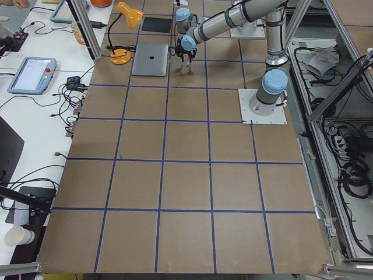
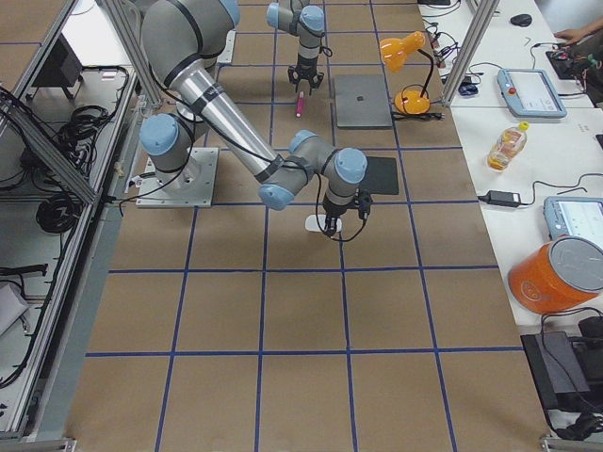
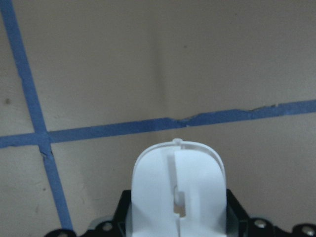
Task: Place pen and mouse around notebook
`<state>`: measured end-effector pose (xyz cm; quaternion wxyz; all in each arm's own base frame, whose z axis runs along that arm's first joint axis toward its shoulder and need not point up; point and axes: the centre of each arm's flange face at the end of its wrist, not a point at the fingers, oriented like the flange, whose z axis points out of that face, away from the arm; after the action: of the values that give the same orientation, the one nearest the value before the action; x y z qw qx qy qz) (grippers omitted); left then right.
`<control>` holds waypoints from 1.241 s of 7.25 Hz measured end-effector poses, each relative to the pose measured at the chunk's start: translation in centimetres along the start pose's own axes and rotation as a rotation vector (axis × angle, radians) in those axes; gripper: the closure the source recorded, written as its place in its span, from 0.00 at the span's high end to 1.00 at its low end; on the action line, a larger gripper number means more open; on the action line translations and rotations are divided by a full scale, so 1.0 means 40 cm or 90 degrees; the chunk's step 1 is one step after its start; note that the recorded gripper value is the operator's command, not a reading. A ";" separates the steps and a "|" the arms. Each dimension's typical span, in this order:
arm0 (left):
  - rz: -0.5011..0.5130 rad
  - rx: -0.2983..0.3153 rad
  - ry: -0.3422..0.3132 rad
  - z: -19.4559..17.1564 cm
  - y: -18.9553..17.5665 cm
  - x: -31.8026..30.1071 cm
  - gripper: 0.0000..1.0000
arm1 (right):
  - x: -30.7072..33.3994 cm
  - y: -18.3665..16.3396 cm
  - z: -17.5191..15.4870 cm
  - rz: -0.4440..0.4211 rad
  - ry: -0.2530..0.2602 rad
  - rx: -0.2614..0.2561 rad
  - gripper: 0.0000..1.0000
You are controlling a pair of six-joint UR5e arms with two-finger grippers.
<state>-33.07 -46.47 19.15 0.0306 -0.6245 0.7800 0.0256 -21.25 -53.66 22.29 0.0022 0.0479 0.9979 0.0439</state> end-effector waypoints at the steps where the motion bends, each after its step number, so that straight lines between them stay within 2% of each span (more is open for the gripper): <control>1: 0.050 -0.002 0.015 -0.041 -0.046 0.025 1.00 | -0.047 -0.017 -0.039 -0.022 0.007 0.010 0.39; 3: 0.243 -0.002 0.036 -0.192 -0.170 0.101 1.00 | -0.162 -0.074 -0.116 -0.060 0.023 0.036 0.39; 5: 0.483 -0.004 0.027 -0.391 -0.300 0.180 1.00 | -0.299 -0.134 -0.175 -0.070 0.029 0.064 0.39; 7: 0.715 0.014 0.049 -0.568 -0.328 0.166 1.00 | -0.402 -0.202 -0.196 -0.059 0.030 0.085 0.38; 9: 0.868 0.026 0.056 -0.697 -0.323 0.064 1.00 | -0.462 -0.277 -0.174 -0.040 0.026 0.090 0.38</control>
<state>-21.47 -53.97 46.69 -0.0124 0.0066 0.9999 -0.0012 -3.96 -67.02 28.27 -0.0205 0.0161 0.9993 -0.0261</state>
